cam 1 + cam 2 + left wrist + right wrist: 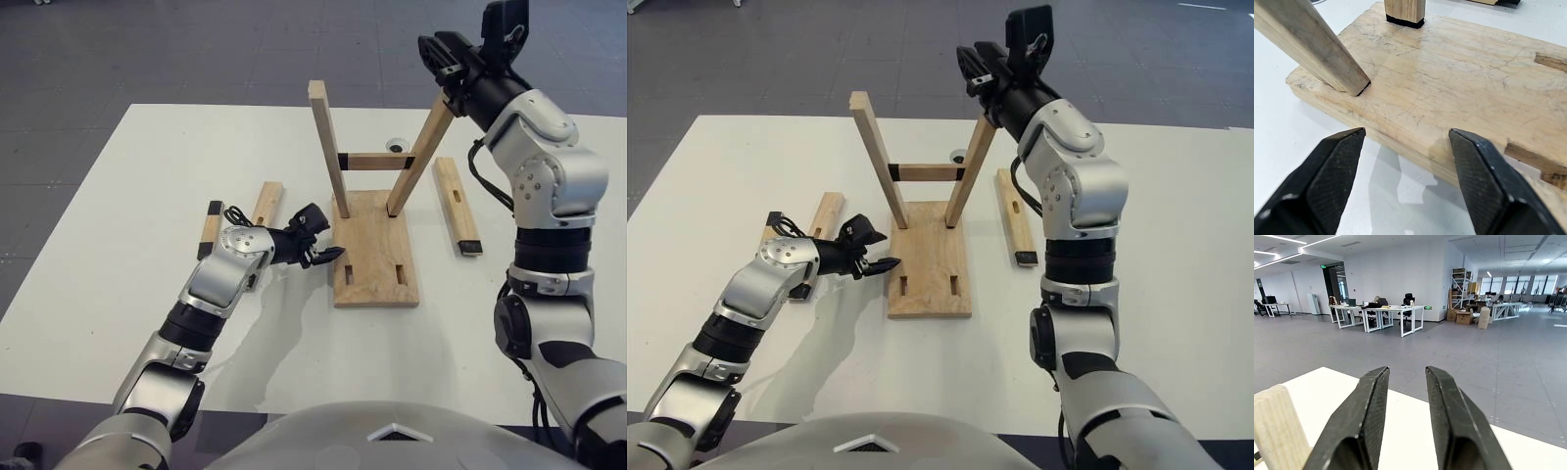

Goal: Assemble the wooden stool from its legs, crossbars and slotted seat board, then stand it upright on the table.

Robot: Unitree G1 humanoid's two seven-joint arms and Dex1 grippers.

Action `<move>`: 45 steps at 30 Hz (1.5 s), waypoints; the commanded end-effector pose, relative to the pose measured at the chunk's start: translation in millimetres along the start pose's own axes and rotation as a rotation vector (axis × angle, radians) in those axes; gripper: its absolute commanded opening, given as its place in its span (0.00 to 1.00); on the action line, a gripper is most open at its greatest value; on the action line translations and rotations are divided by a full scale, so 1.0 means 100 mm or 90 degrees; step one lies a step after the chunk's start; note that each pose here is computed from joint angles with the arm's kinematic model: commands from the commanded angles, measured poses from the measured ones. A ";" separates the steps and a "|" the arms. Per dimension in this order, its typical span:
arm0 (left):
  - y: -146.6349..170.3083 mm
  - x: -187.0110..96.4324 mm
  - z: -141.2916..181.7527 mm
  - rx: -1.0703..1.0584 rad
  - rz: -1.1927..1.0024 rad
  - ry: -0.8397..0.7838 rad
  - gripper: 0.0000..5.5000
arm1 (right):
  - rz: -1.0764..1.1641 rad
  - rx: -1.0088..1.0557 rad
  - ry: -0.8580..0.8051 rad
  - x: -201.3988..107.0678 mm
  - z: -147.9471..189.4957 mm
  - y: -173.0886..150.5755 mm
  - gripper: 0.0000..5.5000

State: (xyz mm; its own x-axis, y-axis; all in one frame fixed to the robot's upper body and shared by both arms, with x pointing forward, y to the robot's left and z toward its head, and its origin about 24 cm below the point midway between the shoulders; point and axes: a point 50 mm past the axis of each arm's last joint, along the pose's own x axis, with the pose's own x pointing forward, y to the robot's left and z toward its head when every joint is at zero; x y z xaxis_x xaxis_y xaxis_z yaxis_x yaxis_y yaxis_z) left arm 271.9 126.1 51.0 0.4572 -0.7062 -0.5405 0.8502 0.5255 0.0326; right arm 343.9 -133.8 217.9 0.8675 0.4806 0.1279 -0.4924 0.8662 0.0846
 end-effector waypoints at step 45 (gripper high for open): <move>0.20 -1.11 -1.43 -0.283 0.576 0.065 0.49 | -0.233 -0.144 0.186 -1.49 -1.24 0.01 0.41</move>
State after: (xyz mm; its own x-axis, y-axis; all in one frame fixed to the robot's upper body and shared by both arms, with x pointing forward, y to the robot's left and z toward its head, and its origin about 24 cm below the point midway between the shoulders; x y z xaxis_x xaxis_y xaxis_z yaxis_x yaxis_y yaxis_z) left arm 213.7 277.6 9.0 0.9082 0.0327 -0.4173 0.0320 0.9886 0.1472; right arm 220.1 -189.0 73.6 0.9787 0.1290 -0.1595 -0.1528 0.9773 -0.1470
